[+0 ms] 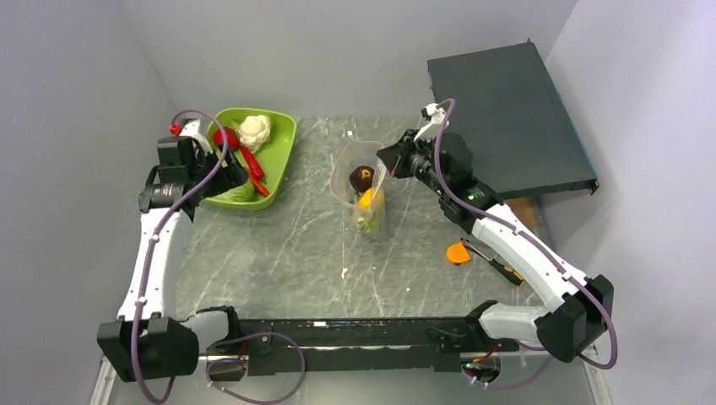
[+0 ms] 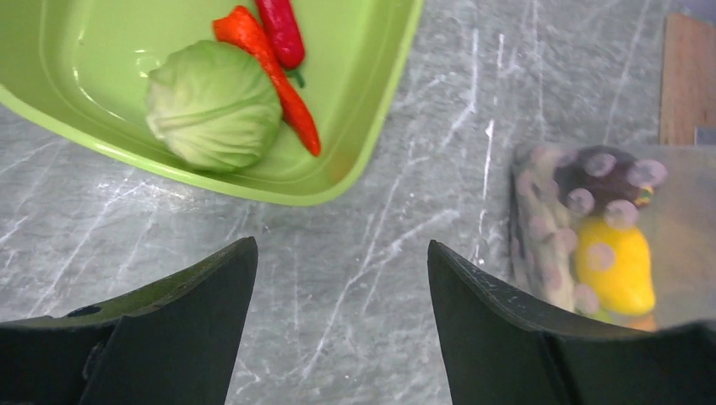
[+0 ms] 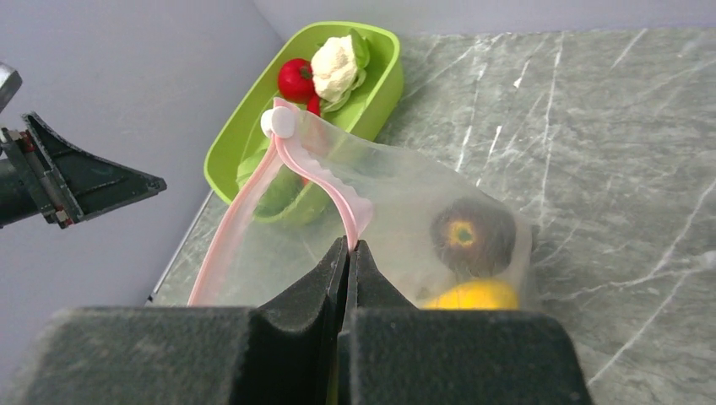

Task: Place the food in the zip-top bag and seal the zipper
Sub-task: Adjust the zipper food storage bag at the center of the board, then pick up the fake vegetable from the bin.

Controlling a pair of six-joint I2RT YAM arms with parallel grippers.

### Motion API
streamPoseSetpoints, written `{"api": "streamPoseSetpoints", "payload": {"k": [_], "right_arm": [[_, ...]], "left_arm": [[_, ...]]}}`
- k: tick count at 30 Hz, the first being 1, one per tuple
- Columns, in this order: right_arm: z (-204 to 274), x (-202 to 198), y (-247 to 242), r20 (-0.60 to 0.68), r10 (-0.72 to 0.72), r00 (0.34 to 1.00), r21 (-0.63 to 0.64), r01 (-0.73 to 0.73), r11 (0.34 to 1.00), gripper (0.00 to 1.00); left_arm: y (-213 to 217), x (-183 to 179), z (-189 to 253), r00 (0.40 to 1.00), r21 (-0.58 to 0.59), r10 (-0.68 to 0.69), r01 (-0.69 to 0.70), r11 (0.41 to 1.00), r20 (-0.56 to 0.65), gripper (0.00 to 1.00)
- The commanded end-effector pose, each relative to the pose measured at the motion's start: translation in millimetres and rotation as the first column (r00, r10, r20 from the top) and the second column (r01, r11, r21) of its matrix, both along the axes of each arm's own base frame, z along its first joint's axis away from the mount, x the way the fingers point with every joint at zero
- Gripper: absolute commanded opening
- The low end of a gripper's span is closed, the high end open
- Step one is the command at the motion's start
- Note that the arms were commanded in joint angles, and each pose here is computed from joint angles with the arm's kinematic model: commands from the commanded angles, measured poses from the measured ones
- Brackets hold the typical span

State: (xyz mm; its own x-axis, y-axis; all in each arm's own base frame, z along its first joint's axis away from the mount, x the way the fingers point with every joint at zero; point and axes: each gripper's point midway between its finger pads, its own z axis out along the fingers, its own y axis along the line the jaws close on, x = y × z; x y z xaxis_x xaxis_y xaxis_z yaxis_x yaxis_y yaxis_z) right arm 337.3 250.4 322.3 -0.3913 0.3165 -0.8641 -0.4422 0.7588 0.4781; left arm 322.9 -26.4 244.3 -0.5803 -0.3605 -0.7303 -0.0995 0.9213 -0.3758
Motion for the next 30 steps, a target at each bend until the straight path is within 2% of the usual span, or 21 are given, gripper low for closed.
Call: {"api": "streamPoseSetpoints", "payload": {"k": [1, 6, 10, 14, 16, 19, 24, 30], "right_arm": [[27.9, 5.2, -9.1, 0.077, -0.018, 0.997, 0.069, 0.012, 0.998, 0.0], [25.4, 7.4, -13.6, 0.07, -0.024, 0.997, 0.074, 0.019, 0.997, 0.0], [23.2, 8.6, -11.1, 0.061, -0.008, 0.998, 0.078, 0.003, 0.997, 0.0], [17.2, 8.6, -7.3, 0.046, 0.013, 0.999, 0.086, -0.017, 0.996, 0.0], [14.9, 9.2, -6.5, 0.04, 0.018, 0.999, 0.09, -0.022, 0.996, 0.0], [13.5, 9.6, -5.8, 0.038, 0.023, 0.999, 0.094, -0.026, 0.995, 0.0], [9.7, 12.3, -5.2, 0.028, 0.03, 0.999, 0.1, -0.033, 0.994, 0.0], [9.7, 11.9, -3.4, 0.017, 0.046, 0.999, 0.118, -0.047, 0.992, 0.0]], "left_arm": [[21.7, 25.0, 0.2, 0.997, -0.024, 0.064, -0.063, 0.998, 0.033, 0.78], [45.9, 54.3, -19.7, 0.985, -0.107, 0.175, -0.174, 0.979, -0.006, 0.76], [68.7, 85.4, -30.1, 0.977, 0.005, 0.211, -0.211, 0.977, -0.001, 0.74], [76.5, 121.2, -47.3, 0.989, 0.088, 0.141, -0.137, 0.987, -0.045, 0.74], [72.8, 133.4, -74.5, 0.983, 0.091, 0.078, -0.064, 0.994, -0.164, 0.73], [66.5, 149.2, -94.8, 0.971, 0.09, 0.02, 0.002, 0.996, -0.24, 0.71], [50.8, 181.8, -108.3, 0.974, 0.195, -0.016, 0.061, 0.979, -0.225, 0.72], [51.5, 214.6, -125.0, 0.975, 0.197, 0.075, -0.032, 0.98, -0.212, 0.68]]}}
